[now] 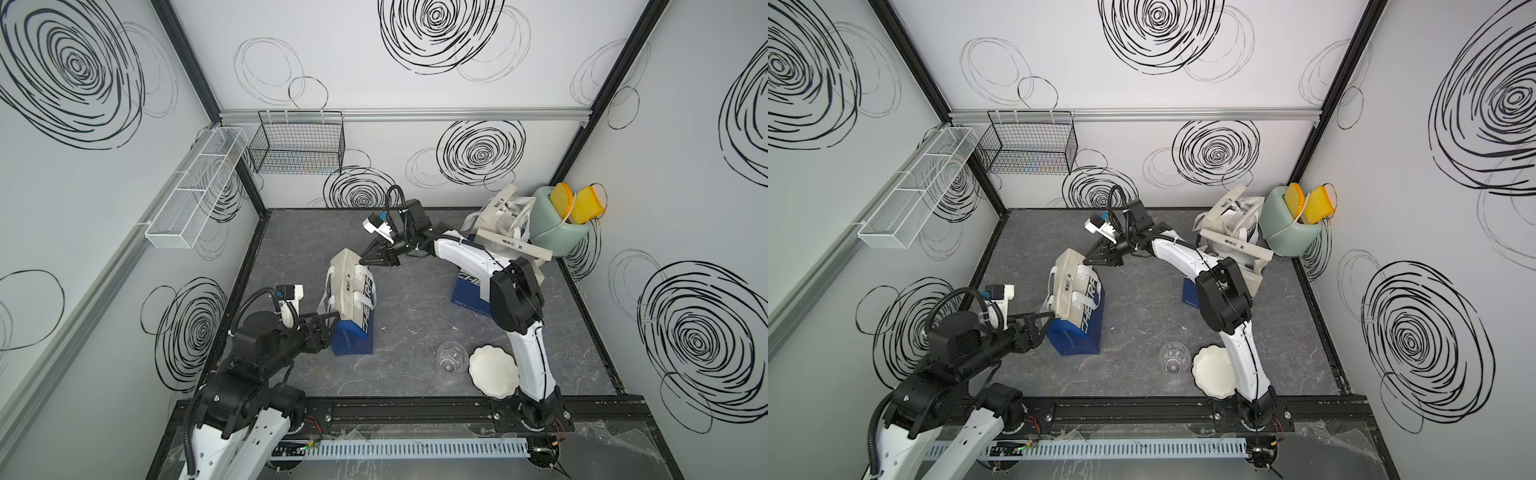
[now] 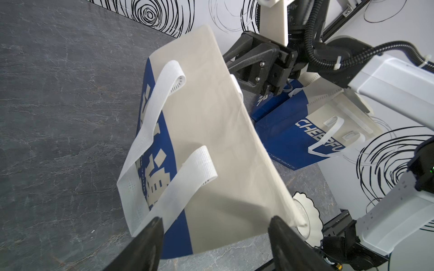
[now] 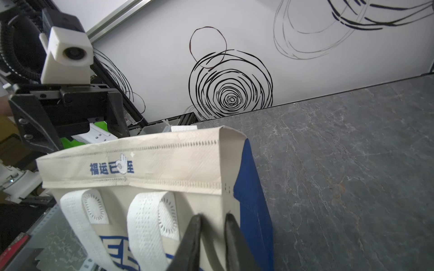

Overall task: Open the takeout bag
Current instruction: Adjust the takeout bag at the center of the board.

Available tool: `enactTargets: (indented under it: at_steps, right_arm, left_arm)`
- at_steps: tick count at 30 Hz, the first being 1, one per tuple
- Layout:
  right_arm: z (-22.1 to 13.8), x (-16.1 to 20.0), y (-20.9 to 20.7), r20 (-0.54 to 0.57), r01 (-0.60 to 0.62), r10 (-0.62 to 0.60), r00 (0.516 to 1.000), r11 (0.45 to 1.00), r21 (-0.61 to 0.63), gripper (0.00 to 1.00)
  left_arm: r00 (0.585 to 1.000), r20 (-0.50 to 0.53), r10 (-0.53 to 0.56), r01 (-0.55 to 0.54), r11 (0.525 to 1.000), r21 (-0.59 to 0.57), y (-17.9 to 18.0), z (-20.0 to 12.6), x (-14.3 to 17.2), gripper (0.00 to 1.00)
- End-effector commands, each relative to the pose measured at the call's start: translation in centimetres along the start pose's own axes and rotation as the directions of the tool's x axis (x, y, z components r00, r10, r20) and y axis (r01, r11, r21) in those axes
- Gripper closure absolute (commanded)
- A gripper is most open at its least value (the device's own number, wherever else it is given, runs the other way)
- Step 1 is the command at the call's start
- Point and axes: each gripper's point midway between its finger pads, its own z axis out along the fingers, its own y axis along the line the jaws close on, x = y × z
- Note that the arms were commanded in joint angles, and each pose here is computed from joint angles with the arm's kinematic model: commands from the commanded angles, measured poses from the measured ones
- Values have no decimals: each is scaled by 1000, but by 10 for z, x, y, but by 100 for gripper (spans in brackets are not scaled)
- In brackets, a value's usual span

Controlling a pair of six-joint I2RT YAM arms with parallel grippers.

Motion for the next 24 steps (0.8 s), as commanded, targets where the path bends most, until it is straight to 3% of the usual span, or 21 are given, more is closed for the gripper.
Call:
enactTargets:
  at_steps: [1,4,12,20,24]
  right_arm:
    - [4,-1,15,-3,17,-17,1000,998,-68,93]
    - [1,-3,19,-3,32,-32,999,998,-55,100]
    - [-30,-15,7,28,21,-25,999,990,143,100]
    - [-105,-30,-2,223,-109,8,975,888,447,100]
    - [-117,-25,13,285,-165,17,959,846,507,100]
  left_arm:
    - [999,26,18,-18,1000,1,1,0,-3,25]
    - [999,34,14,-14,1000,-2,2,-1,-4,24]
    - [998,69,8,-7,1000,-15,3,-5,-9,23]
    - [994,108,-23,28,998,-49,9,-7,-16,22]
    - [989,137,-53,60,997,-52,12,-6,-20,22]
